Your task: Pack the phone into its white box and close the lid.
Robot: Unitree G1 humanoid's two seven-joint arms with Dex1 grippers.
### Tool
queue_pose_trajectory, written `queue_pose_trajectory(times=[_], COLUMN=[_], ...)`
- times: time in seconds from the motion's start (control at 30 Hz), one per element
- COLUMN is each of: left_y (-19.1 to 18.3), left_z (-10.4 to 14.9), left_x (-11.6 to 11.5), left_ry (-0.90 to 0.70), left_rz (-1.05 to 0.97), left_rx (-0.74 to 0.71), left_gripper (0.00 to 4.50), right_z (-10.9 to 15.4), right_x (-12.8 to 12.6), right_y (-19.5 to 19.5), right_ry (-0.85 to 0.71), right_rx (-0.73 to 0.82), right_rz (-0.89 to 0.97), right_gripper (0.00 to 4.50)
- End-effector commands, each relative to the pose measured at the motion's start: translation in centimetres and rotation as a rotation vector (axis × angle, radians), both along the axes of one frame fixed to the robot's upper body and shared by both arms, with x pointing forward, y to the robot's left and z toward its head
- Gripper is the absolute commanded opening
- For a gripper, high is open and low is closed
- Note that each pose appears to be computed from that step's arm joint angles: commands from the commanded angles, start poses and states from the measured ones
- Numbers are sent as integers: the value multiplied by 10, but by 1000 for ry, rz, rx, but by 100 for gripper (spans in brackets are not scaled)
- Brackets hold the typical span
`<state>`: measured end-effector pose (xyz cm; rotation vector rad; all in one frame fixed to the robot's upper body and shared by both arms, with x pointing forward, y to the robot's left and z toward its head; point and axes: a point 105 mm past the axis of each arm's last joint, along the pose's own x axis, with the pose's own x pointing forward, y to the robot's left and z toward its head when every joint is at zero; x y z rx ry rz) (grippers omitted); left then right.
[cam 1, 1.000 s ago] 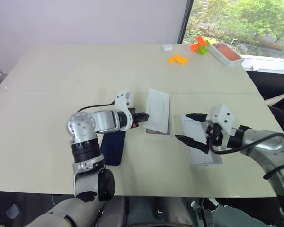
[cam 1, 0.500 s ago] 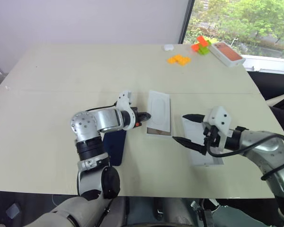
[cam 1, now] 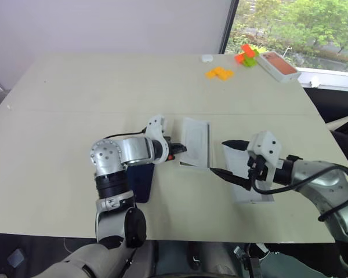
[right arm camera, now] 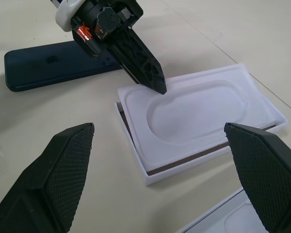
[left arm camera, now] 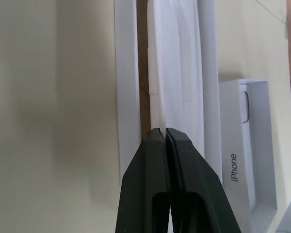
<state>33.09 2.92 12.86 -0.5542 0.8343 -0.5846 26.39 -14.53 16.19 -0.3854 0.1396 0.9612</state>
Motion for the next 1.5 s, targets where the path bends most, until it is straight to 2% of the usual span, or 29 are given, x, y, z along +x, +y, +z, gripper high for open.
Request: queue_pose_trajectory(times=[0.03,0.2,0.3,0.4,0.6,0.7,0.9,0.97,1.0,1.07,1.13,1.2,1.3,1.4,1.5], left_y=[-6,-5,-4,-5,6,27,52,68,77,95,106,110,116,121,126], left_z=[8,7,8,14,29,26,17,37,44,47,41,43,36,24,12], left_x=[-4,-5,-5,-6,-14,-19,-27,-16,-11,-3,0,-1,-2,-8,-16], left_ry=[-26,-18,-21,-36,-127,-182,-213,-346,-416,-548,-690,-822,-846,-883,-881], left_rz=[-27,-30,-30,-38,-109,-140,-181,-99,-57,-16,-41,-72,-74,-142,-187], left_rx=[-33,-38,-38,-72,-99,10,138,128,149,290,433,474,433,476,484], left_gripper=[2,2,90,234,234,234,234,234,237,238,238,238,238,238,238], right_z=[6,6,5,5,5,6,7,5,2,-4,-6,-9,-14,-19,-32], right_x=[-2,-2,-3,-2,-1,2,7,17,24,36,44,51,71,93,101], right_y=[5,6,6,7,7,8,13,14,14,16,27,38,43,43,51], right_ry=[-35,-34,-33,-32,-33,-34,-35,-59,-73,-80,-76,-53,-50,-58,-26], right_rx=[8,10,9,11,13,26,43,24,-1,-41,-48,-42,-91,-158,-212], right_rz=[21,22,23,23,25,19,20,-16,-48,-88,-91,-96,-181,-273,-263], right_gripper=[450,450,450,450,450,450,450,450,426,364,267,163,14,6,6])
